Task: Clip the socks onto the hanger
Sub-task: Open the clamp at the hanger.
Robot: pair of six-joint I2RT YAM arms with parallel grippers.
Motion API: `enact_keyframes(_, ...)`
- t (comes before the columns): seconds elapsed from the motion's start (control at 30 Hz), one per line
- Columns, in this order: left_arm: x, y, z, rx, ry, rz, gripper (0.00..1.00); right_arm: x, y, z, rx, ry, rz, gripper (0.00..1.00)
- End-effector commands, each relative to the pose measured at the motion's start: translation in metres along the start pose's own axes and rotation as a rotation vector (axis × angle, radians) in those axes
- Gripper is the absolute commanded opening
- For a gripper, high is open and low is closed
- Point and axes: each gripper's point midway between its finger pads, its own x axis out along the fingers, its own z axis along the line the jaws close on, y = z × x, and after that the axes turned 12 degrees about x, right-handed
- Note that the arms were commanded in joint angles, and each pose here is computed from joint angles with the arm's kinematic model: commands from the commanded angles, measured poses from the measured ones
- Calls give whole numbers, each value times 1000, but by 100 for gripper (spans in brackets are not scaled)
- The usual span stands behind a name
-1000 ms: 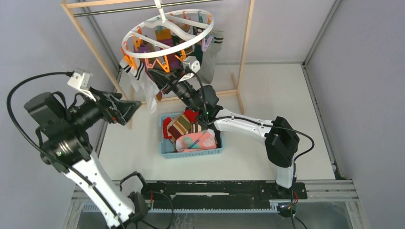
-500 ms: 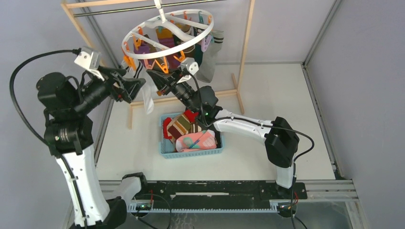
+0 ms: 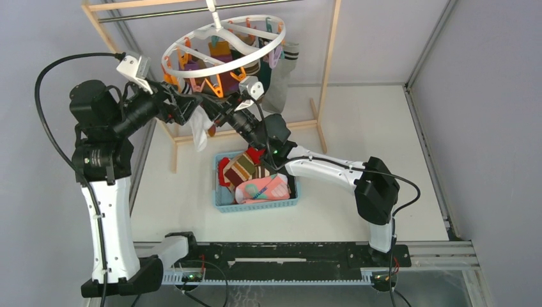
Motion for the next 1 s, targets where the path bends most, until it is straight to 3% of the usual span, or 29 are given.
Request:
enact_keyframes(0.0,6,-14,-5,35,31,-43,85,9,-14,10,-17,-21,-31,0)
enact_keyframes(0.47,24,-13,15,1,-47,-52,79,10,-4,9,-18,-21,-9,0)
enact_keyframes(0.97,30,6,18,-38,-49,-5,78,12,-1,13,-18,-37,15,0)
